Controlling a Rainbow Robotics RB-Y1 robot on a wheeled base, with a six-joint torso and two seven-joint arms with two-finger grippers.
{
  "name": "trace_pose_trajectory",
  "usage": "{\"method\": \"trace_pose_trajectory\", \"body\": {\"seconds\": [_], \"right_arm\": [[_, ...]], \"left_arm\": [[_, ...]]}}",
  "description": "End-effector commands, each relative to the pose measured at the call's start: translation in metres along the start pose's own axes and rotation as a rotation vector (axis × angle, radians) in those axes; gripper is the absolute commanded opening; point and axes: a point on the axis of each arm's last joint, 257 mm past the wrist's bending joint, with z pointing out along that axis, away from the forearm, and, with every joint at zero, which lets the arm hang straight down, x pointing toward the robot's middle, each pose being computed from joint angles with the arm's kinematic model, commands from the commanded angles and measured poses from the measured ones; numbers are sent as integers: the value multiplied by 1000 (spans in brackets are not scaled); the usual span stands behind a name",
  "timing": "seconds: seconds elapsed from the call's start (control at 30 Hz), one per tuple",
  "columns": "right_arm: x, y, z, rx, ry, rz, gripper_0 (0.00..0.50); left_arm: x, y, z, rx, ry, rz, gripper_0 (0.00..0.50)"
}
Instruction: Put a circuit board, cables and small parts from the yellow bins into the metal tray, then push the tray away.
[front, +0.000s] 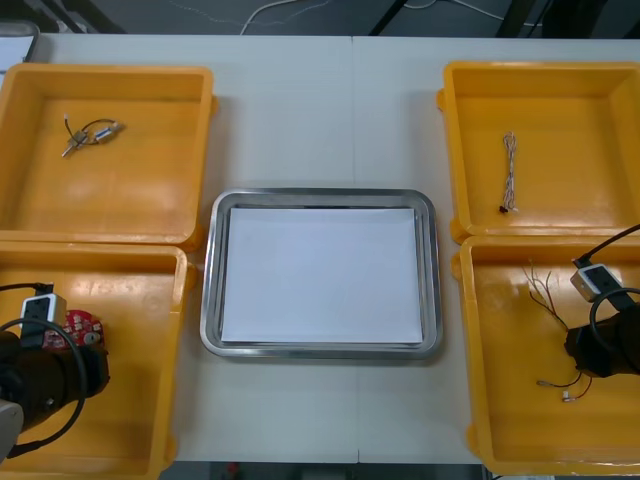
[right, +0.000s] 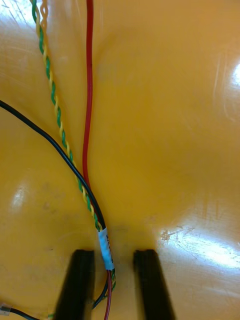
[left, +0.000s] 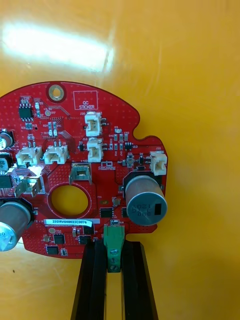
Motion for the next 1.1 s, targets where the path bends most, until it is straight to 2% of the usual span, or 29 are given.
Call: {"method": "trace_pose_trajectory", "body": {"seconds": [0.03,0.17,0.37,0.53,0.67,0.97,1.1], "right_arm": [[-8,-8,-5,30,-4,-27,0],[-15,-11,-8,30,-22,-26,0],[-28,-16,-22,25,-39,-23,0],[-31,-19,-47,25,-40,-16,0],[-26,-21,-65,32,-25,-13,0],[-15,-17,-109,52,-10,2,0],[-20,-20,-124,75,-48,15,0]], "left_arm": [[-35,9,-25,-26,-50,81,0],[-42,15,-43,-46,-41,84,0],[-50,13,-72,-35,-18,84,0],[-58,14,-95,-35,-3,86,0],[-60,16,-104,-35,5,80,0],[-64,23,-117,-62,12,72,0],[-64,23,-126,-74,20,77,0]]}}
